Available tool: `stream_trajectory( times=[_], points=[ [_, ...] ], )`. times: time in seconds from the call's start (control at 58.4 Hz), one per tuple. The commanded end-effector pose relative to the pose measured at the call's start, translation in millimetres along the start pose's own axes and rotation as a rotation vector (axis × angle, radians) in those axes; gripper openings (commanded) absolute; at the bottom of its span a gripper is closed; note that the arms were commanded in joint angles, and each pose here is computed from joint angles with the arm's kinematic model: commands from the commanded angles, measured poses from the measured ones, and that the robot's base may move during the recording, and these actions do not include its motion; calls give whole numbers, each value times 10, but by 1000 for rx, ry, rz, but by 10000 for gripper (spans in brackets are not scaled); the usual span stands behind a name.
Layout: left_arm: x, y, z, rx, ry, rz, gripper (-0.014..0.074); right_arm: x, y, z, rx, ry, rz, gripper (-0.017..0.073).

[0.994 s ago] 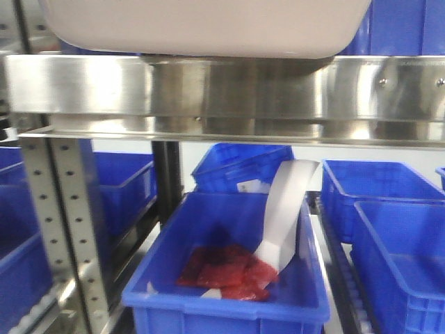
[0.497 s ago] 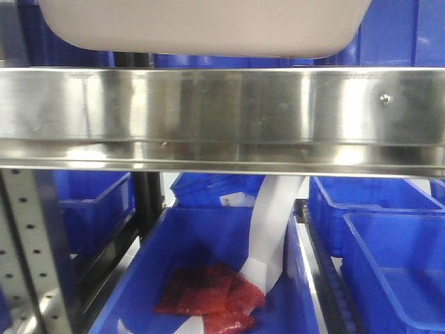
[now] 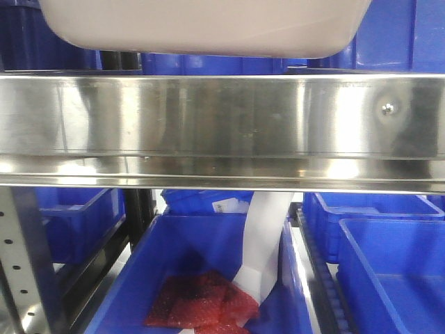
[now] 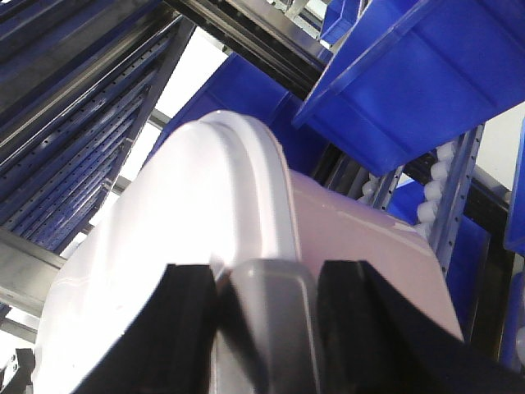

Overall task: Grab white bin and place on right shelf
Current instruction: 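Extend both arms to carry the bin over the upper shelf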

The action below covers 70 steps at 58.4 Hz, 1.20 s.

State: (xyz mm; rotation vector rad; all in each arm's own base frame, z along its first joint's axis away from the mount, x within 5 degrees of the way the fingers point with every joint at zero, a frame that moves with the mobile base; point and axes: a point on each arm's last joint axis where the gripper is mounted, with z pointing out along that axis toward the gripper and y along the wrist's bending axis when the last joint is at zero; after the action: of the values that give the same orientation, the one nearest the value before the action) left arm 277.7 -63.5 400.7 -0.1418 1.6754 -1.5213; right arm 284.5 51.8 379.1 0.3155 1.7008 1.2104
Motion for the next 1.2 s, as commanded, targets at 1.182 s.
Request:
stream_trajectory(
  times=[1.182],
  points=[
    [280,-447,-6,283,252,60,-126,105,513,-82,-316,117,1,63]
  ],
)
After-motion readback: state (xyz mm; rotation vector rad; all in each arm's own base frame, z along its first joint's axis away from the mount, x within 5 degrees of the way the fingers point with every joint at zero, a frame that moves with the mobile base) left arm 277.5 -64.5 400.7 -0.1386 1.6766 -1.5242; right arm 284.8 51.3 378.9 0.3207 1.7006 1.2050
